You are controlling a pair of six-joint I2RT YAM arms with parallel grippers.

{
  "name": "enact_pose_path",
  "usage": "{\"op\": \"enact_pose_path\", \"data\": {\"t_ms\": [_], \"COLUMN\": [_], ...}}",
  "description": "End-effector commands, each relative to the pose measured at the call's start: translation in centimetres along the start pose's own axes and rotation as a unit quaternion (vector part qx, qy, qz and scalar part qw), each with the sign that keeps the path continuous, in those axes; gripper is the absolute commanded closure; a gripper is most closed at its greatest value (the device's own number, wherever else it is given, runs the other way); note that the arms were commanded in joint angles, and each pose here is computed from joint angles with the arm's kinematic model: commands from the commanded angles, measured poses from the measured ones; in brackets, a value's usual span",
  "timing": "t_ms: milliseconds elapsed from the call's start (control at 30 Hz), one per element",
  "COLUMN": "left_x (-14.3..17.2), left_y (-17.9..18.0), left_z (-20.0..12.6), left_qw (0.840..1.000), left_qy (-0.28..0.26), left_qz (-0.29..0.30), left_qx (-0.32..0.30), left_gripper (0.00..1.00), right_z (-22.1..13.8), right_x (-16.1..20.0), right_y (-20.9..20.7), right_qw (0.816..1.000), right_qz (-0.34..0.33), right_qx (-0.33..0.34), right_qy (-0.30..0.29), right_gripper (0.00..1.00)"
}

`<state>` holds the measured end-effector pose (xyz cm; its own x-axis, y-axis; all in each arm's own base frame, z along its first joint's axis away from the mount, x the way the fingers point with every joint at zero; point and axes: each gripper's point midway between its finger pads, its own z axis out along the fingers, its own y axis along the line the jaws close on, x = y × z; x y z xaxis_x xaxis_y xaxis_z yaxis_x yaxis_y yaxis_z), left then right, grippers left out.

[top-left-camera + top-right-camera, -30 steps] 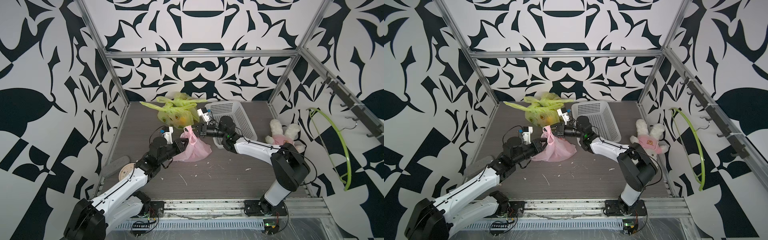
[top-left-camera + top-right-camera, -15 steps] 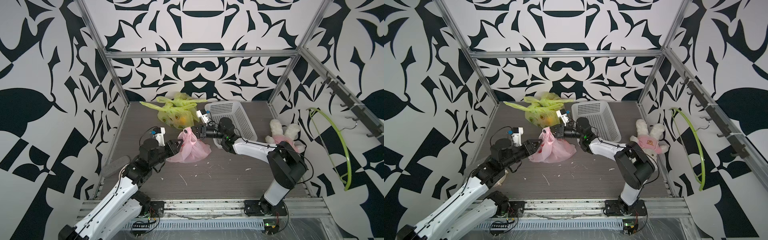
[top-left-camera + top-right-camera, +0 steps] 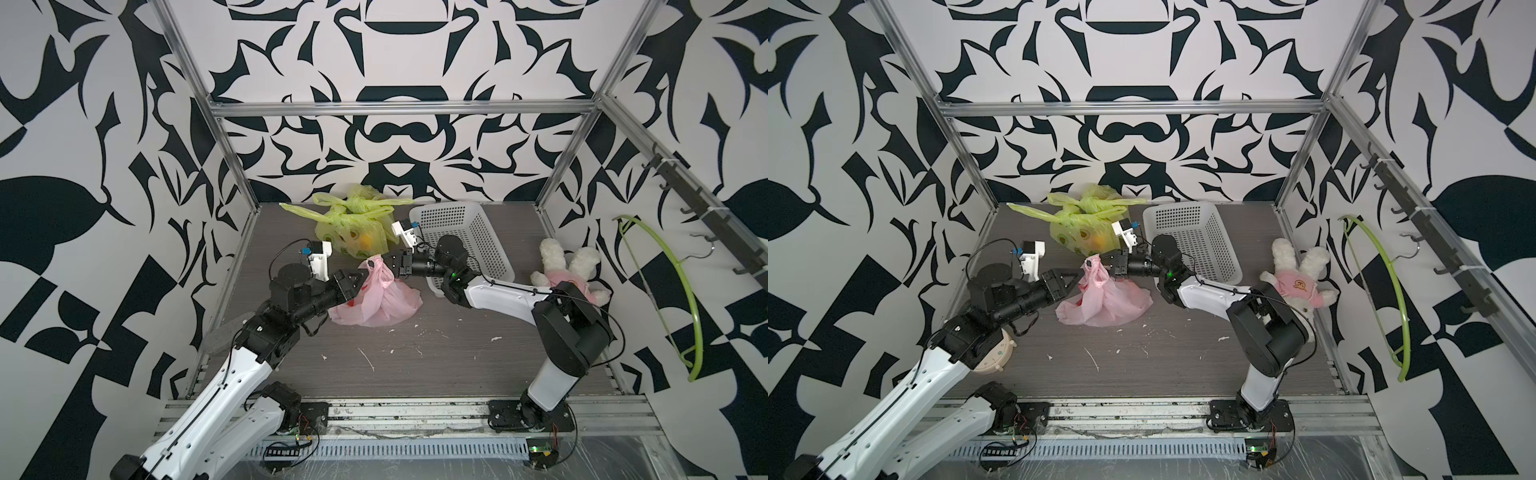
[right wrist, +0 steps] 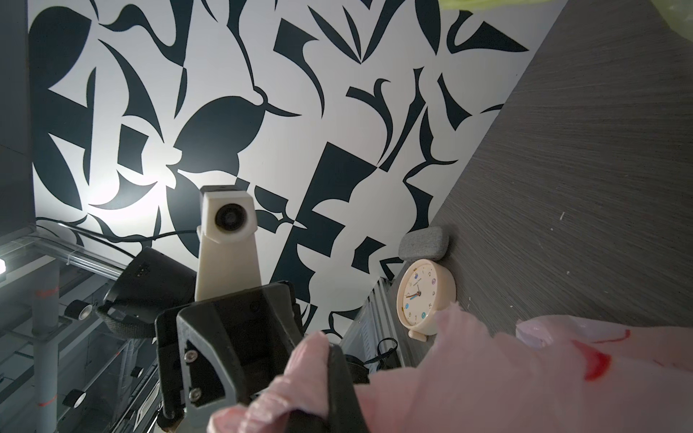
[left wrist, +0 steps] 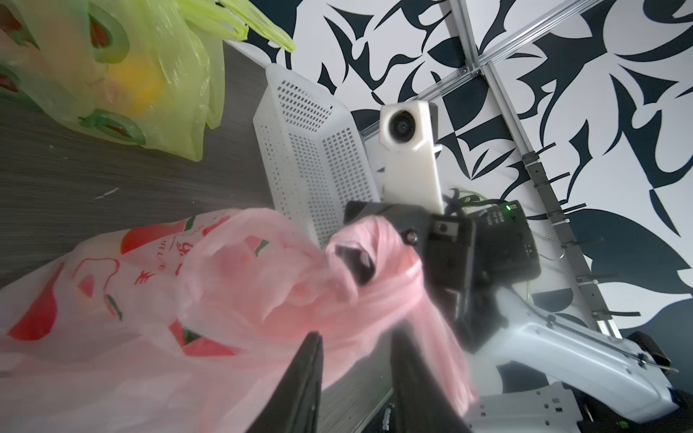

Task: Place the peach into a plastic bag & tie a knot
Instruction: Tie the plastic bag at the center of the board.

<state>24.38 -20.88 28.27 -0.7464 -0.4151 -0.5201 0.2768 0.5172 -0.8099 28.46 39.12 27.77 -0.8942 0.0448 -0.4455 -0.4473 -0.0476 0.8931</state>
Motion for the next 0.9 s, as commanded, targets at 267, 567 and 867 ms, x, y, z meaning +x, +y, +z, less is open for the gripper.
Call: {"op": "enact_pose_path", "data": {"t_ms": [267,567,867], "left_x": [-1.6,-1.3,-1.2], "left_y": [-2.7,-1.6,-0.2], "left_z": [0.4,0.8,0.7], "left_qw": [0.999,1.0,1.0], "left_qy": [-0.013,-0.005,-0.008], "left_qz": [0.001,-0.008,-0.018], "left_qx": [0.053,0.03,-0.001], "left_gripper": [0.68,0.71,0.72], "right_z": [-0.1,-0.1,-0.3], "right_x": [-0.6,-0.6,-0.5], "right_y": [3.2,3.8,4.1], "right_qw": [0.999,0.998,0.998], "right_qz": [-0.046,-0.051,-0.054], "right_qx": [-0.025,-0.029,-0.026], "right_qy": [-0.001,-0.001,0.0], "right_gripper": [1.0,1.0,1.0]}}
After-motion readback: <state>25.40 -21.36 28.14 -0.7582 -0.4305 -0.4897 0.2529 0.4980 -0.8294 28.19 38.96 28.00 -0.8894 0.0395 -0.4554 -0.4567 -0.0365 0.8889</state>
